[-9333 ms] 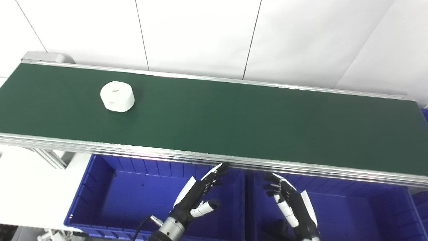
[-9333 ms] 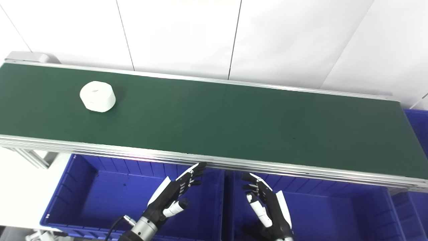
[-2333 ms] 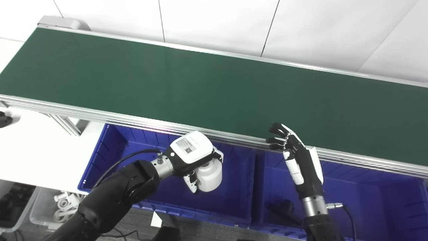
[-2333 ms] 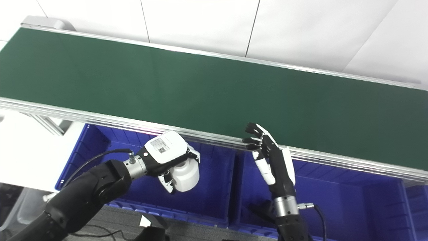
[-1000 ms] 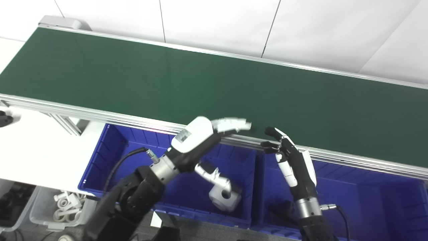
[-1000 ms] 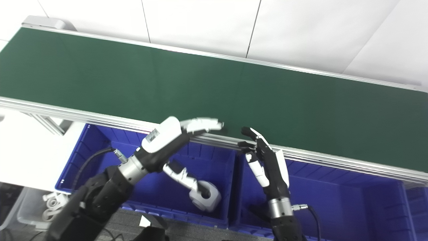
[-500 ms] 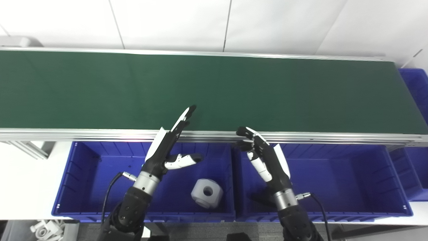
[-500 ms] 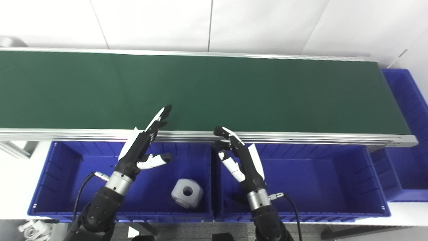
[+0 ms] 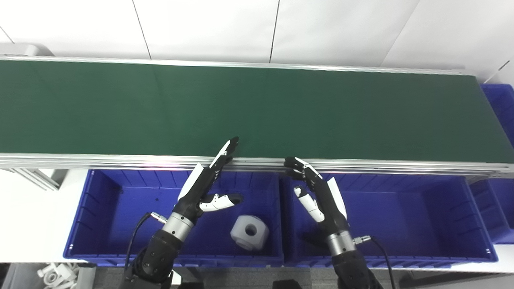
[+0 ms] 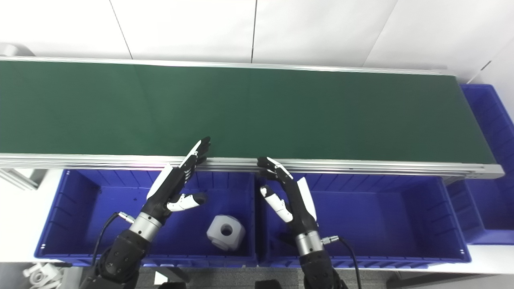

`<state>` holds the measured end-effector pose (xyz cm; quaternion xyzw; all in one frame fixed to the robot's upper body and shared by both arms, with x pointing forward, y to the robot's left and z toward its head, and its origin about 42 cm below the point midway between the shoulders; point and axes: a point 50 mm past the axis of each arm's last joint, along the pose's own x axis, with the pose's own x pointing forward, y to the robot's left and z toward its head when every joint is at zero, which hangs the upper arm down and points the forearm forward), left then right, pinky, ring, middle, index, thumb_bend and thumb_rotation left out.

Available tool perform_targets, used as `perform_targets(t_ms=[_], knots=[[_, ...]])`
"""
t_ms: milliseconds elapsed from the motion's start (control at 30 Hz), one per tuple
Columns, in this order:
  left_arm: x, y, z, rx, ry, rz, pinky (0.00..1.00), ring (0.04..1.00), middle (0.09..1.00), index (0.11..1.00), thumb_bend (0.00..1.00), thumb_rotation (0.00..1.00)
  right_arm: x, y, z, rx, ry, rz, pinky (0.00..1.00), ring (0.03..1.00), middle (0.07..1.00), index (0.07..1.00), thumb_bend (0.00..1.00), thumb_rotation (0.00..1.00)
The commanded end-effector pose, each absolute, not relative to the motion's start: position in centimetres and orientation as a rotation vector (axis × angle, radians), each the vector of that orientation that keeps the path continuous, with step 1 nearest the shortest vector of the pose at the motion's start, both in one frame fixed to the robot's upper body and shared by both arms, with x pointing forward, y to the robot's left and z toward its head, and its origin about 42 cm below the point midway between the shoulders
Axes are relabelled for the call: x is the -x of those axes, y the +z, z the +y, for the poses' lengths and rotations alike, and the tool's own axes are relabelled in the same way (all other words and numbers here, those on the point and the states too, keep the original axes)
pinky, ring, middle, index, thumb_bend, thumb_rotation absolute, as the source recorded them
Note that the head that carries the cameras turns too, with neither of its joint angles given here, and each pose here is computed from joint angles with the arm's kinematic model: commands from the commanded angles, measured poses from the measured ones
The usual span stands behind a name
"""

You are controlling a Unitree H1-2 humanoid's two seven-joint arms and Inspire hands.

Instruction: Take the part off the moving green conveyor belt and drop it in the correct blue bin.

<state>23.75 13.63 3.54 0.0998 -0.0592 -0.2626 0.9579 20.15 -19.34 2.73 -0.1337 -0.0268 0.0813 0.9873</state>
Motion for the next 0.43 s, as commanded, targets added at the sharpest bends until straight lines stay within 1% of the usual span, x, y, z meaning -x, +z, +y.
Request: perform_targets(t_ms=[0, 167, 300, 400], knots=[[-23.8, 4.3, 13.0, -0.203, -0.560, -0.176, 0.96, 1.000, 1.000, 0.989, 0.95, 0.78, -20.6, 3.6, -19.4, 0.256, 0.145, -0.135, 0.77, 0.756, 0.803, 0.829, 0.78, 1.00], [-23.2, 4.0, 12.9, -0.207, -0.570, -0.171, 0.97, 1.000, 1.000, 0.978, 0.96, 0.79, -20.2, 3.0, -19.4, 0.243, 0.144, -0.114, 0.76, 0.754, 0.805, 0.822, 0.77, 1.00], [-22.8, 3.7, 12.8, -0.206, -0.582, -0.163, 0.96, 1.000, 1.000, 0.981, 0.95, 0.79, -19.9, 2.5, -19.5, 0.251, 0.138, -0.099, 0.75, 0.758, 0.808, 0.821, 0.81, 1.00], [-22.7, 3.5, 12.8, -0.204, -0.592, -0.157, 0.95, 1.000, 1.000, 0.988, 0.96, 0.79, -19.9, 2.3, -19.5, 0.247, 0.131, -0.094, 0.74, 0.763, 0.813, 0.823, 0.80, 1.00]])
